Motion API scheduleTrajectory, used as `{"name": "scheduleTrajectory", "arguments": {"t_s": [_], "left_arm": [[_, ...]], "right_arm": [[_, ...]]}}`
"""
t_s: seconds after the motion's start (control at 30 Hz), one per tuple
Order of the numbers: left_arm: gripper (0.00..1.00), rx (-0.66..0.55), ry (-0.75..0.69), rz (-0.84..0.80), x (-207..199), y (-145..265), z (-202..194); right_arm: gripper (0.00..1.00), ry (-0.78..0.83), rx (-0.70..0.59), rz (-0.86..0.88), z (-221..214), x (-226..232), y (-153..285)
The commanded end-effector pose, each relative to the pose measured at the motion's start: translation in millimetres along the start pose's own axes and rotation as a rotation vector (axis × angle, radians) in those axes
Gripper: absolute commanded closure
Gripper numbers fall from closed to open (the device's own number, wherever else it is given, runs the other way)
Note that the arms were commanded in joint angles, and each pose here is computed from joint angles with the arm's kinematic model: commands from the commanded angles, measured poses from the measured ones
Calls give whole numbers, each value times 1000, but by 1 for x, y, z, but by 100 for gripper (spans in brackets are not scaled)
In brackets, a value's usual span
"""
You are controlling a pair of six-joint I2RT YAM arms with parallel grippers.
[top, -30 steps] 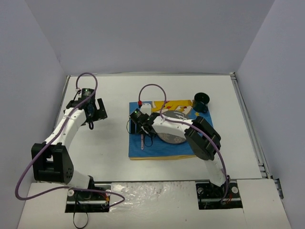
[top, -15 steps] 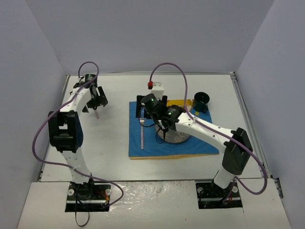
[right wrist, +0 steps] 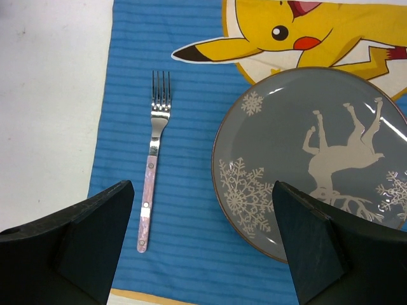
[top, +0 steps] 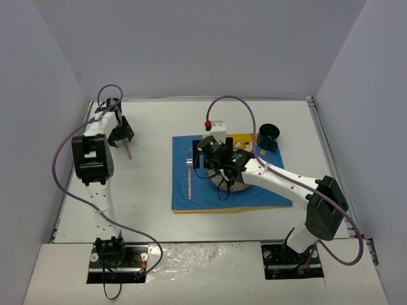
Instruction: Set the dinner table for one person
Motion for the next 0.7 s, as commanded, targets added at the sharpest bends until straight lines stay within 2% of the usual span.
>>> {"name": "scheduleTrajectory", "arguments": {"t_s": [0.0, 0.23, 0.4, 0.5, 0.67], "left_arm": [[47, -49, 2, 1, 0, 13, 15], [67, -24, -31, 20, 2, -2, 11], [98, -18, -40, 13, 1, -6, 9], [100, -48, -38, -23, -2, 7, 14], [100, -188, 7, -168, -13, 67, 25]], "right_arm": [[13, -62, -91, 59, 26, 7, 18], [13, -73, -84, 59, 22, 3, 20], [13, -67, -86, 80, 24, 4, 24], [13, -46, -87, 106, 28, 8, 28], [15, -23, -77, 230, 37, 23, 38]]}}
Point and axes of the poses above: each gripper's point midway between its finger pads, its own y axis back along the fingers, its own x axis along the line the jaws close on, z = x × y, the point moved 6 cm from there along y, back along the fingers, and after that the axes turned 15 degrees about -y, right-handed, at the moved point
